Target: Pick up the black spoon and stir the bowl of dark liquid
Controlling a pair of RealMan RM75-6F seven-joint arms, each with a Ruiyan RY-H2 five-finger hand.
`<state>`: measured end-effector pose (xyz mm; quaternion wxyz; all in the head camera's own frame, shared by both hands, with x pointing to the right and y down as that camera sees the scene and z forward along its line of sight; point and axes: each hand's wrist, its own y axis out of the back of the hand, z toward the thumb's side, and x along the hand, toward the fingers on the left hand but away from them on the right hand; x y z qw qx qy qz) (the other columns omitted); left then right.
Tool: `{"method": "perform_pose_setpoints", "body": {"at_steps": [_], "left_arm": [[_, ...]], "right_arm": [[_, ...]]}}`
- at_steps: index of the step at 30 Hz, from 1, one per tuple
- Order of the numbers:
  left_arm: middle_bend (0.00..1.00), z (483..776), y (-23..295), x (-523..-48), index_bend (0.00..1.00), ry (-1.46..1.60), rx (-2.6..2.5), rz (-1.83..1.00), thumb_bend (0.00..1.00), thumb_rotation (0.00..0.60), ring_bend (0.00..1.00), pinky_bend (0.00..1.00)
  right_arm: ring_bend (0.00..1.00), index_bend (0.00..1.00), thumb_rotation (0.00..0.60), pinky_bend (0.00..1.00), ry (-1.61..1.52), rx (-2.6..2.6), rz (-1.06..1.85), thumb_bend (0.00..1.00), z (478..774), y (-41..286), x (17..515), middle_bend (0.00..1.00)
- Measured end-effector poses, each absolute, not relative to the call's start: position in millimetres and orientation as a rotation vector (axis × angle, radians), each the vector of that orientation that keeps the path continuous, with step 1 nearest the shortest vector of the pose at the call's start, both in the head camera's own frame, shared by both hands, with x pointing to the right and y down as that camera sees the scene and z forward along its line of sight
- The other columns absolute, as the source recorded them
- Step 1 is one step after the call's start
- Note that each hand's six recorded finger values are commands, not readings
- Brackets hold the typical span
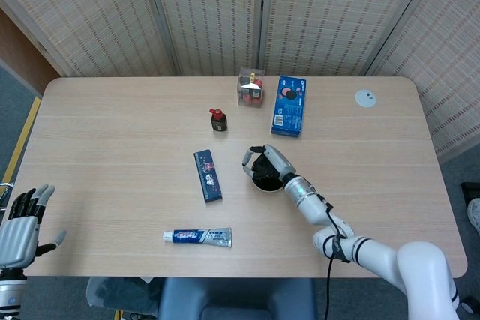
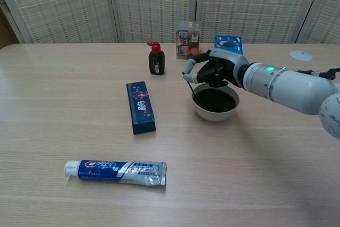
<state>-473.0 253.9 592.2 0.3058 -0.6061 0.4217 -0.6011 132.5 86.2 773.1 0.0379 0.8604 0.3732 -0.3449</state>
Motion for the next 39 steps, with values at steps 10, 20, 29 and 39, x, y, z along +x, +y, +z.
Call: {"method": "perform_pose_setpoints", "body": {"at_steps": [10, 20, 29, 39], "left_arm": [[0.00, 592.7, 254.4, -473.3, 0.07, 1.118, -1.603, -1.595, 0.24, 0.600, 0.00, 0.00], [0.00, 594.7, 256.7, -474.7, 0.07, 1.114, -1.604, -1.611, 0.24, 0.600, 0.00, 0.00], [0.00, 594.8, 259.3, -479.0, 0.07, 1.120, -1.599, -1.621, 0.24, 0.600, 0.00, 0.00], [0.00, 594.9, 260.9, -481.4, 0.07, 1.127, -1.598, -1.623, 0.24, 0.600, 0.00, 0.00]], "right_arm": [[1.00, 0.70, 0.600, 1.00, 1.140, 2.641, -1.105, 0.54, 775.7, 89.6, 160.7, 1.00], [1.00, 0.70, 0.600, 1.00, 1.216, 2.609, -1.138, 0.54, 777.2, 69.0, 179.8, 1.00], [1.00, 0.70, 0.600, 1.00, 1.207, 2.630, -1.137, 0.55, 779.1, 55.2, 158.7, 1.00], [1.00, 0.70, 0.600, 1.00, 1.117, 2.676, -1.108, 0.55, 778.3, 67.7, 133.1, 1.00]]}}
